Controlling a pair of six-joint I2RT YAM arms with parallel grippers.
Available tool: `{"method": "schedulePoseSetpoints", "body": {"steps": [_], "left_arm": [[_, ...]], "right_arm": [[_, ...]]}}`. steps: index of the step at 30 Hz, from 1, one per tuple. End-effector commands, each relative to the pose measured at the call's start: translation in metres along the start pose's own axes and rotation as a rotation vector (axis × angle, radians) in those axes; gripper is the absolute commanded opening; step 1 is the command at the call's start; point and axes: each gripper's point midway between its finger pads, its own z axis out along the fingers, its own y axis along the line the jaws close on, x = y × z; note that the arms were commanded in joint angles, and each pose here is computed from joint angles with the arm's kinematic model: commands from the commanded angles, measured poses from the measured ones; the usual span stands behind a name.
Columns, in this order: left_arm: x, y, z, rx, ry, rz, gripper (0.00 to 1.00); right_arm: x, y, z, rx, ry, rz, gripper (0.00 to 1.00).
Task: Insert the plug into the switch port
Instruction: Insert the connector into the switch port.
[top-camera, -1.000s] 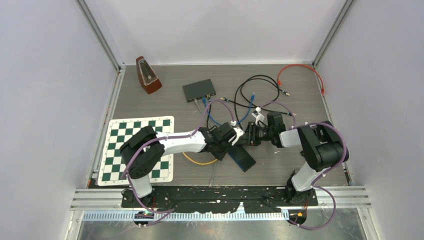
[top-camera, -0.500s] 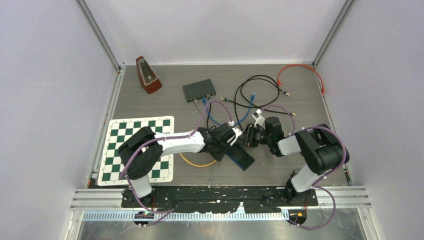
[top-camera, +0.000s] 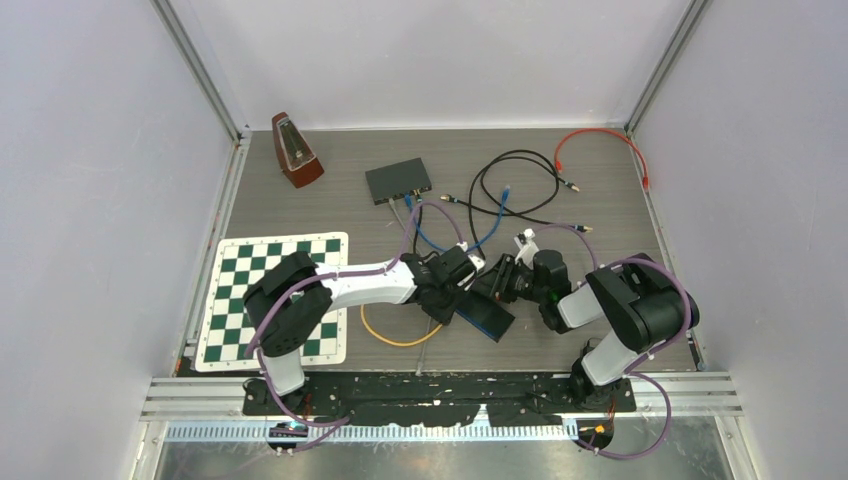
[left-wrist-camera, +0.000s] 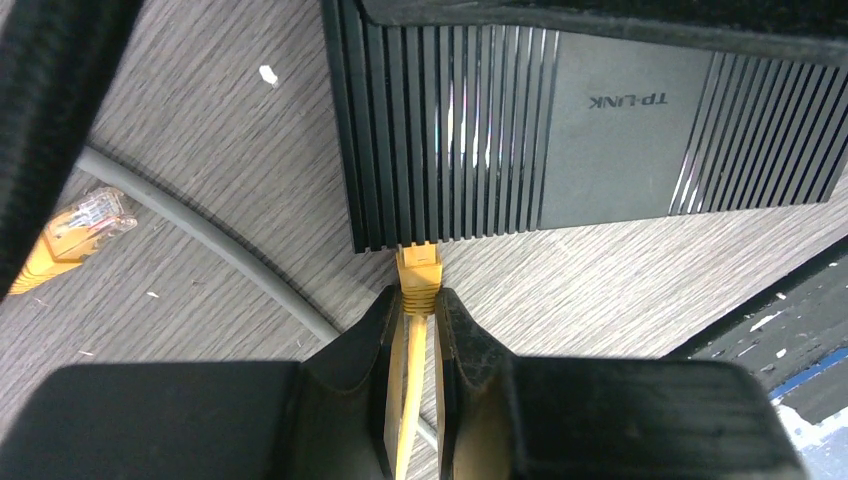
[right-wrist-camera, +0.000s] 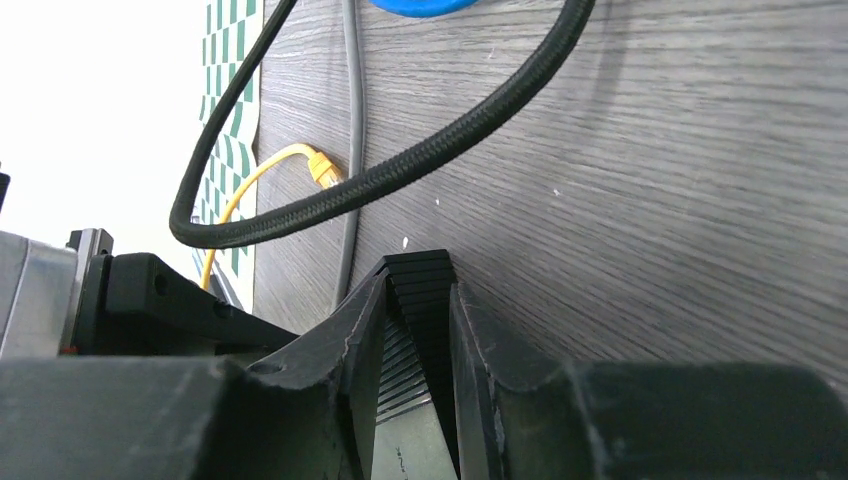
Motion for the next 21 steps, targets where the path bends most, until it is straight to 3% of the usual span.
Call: {"method": "schedulePoseSetpoints", "body": {"steps": [1,13,21], "left_arm": [[-0.141,-0.022,-0.036,0.069,-0.512,-0.083,0.0],[-0.123,0.002,-0.028,-0.004,-0.497,-0.056,0.0],[-0.147,-0.006,-0.047,0.033,-0.603,-0.034,0.0]], "right_arm": [[0.093,-0.003,-0.027,0.018,0.329,0.177,0.33],[0.098,-0.006,-0.031,0.041,0.385,0.12,0.37],[0.102,-0.002,-0.036,0.017,0.384,0.141,0.34]]}}
